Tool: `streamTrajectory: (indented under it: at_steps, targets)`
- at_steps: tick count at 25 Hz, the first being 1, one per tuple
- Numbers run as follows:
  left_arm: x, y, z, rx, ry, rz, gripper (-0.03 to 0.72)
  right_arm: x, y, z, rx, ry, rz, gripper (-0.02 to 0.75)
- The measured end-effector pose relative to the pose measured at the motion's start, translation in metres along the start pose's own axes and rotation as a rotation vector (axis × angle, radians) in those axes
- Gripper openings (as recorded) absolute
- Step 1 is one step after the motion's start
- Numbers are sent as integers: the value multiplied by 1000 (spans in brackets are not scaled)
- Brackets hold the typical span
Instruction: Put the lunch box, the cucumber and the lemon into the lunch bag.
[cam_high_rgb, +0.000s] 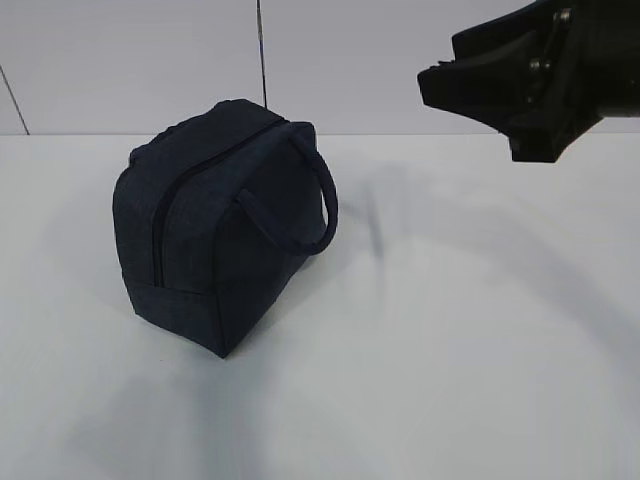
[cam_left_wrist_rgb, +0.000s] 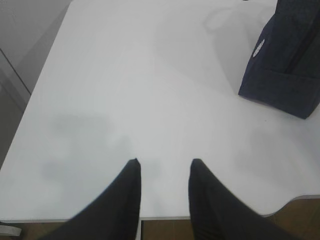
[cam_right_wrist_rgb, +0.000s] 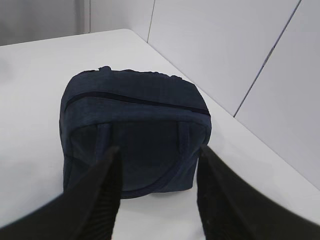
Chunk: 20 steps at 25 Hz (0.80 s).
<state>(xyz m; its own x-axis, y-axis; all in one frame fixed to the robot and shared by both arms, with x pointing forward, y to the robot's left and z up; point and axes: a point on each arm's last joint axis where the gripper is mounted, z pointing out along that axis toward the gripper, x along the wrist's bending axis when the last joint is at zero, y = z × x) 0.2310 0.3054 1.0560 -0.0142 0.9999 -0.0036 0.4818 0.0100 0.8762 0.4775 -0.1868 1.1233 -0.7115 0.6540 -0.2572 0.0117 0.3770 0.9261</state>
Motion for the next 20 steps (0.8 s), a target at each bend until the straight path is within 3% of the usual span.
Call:
streamTrajectory:
  at_steps: [20]
  targets:
    - [0, 0, 0, 0, -2, -1, 236, 0, 0, 0, 0, 0, 2, 367]
